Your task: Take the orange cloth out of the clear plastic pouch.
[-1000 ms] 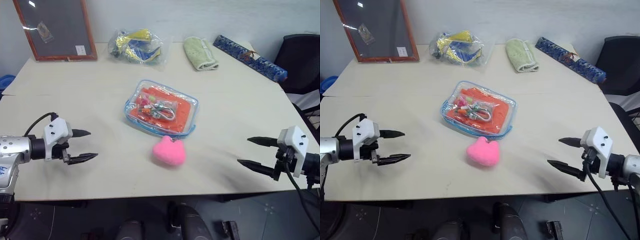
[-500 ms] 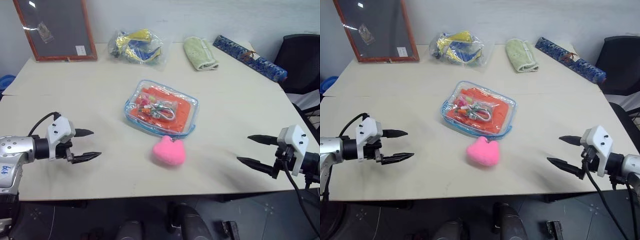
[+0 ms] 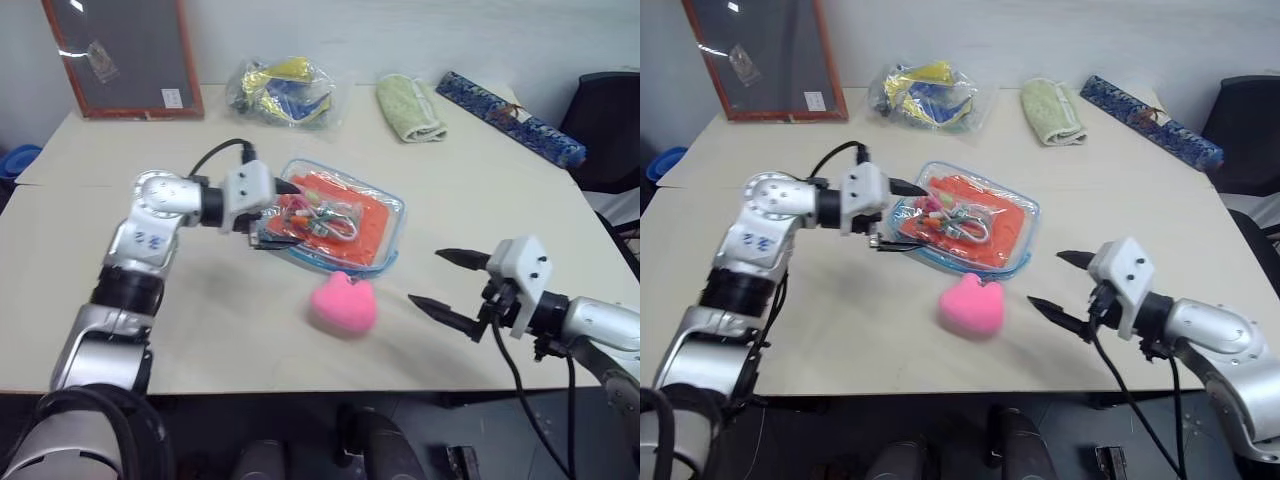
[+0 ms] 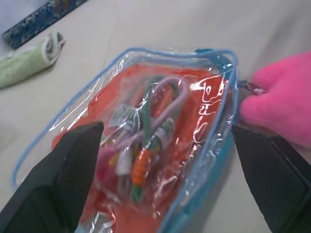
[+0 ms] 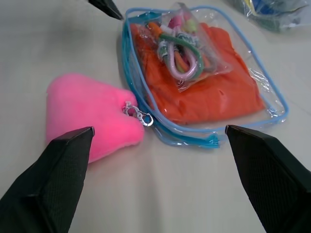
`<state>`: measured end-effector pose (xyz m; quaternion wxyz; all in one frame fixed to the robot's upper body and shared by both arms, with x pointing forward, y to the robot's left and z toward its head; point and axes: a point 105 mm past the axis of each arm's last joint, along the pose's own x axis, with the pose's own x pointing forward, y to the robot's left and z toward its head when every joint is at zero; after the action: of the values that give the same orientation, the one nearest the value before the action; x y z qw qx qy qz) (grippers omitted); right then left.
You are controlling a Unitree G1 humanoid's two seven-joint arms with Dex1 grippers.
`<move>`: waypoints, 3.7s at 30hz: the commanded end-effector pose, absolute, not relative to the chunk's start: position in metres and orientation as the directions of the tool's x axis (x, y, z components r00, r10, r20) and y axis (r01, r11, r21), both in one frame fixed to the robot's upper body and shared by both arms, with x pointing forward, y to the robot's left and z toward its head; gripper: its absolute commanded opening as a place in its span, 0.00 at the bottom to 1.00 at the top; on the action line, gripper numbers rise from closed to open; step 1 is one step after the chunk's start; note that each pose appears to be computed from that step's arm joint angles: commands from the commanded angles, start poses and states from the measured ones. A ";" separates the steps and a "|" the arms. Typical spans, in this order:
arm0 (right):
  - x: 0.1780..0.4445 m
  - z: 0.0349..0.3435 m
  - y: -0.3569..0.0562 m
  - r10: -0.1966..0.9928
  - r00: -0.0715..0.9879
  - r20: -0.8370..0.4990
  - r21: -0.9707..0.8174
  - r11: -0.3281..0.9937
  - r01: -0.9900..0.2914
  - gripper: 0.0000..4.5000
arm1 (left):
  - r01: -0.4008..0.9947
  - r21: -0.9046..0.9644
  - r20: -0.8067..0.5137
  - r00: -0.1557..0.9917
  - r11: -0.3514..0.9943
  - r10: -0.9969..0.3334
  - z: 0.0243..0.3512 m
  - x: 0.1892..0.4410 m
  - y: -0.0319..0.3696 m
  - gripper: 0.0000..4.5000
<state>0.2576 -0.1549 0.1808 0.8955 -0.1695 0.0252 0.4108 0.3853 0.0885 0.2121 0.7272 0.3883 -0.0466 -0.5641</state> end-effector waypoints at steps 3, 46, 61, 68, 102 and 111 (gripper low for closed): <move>0.256 0.189 -0.142 0.716 0.685 -0.133 -0.324 0.622 -0.713 1.00 | 0.692 0.722 -0.395 0.410 -0.002 -0.822 0.207 0.405 0.066 1.00; 0.262 0.199 -0.111 0.929 0.344 -0.133 -0.163 0.322 -0.933 1.00 | 0.414 0.562 -0.201 0.908 0.716 -0.367 0.213 0.343 0.267 0.05; 0.239 0.202 -0.107 0.965 0.221 -0.140 -0.136 0.203 -0.970 1.00 | -0.049 0.609 -0.210 0.952 0.792 0.221 0.210 0.300 0.413 0.75; 0.239 0.201 -0.107 0.966 0.206 -0.155 -0.138 0.186 -0.973 1.00 | -0.097 0.598 -0.277 0.906 0.796 0.319 0.182 0.282 0.437 0.99; 0.242 0.207 -0.105 0.948 0.300 -0.109 -0.148 0.283 -0.948 1.00 | 0.033 0.075 -0.394 0.919 0.997 -0.001 0.148 0.376 0.348 0.65; 0.242 0.214 -0.101 0.955 0.280 -0.094 -0.131 0.267 -0.955 1.00 | -0.147 0.154 -0.337 0.922 0.977 0.192 0.173 0.341 0.401 0.23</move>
<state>0.2469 -0.1018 0.2021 0.8004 -0.0784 0.0199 0.5940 0.3519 0.3799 0.1491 0.9761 0.0517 0.2067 0.0436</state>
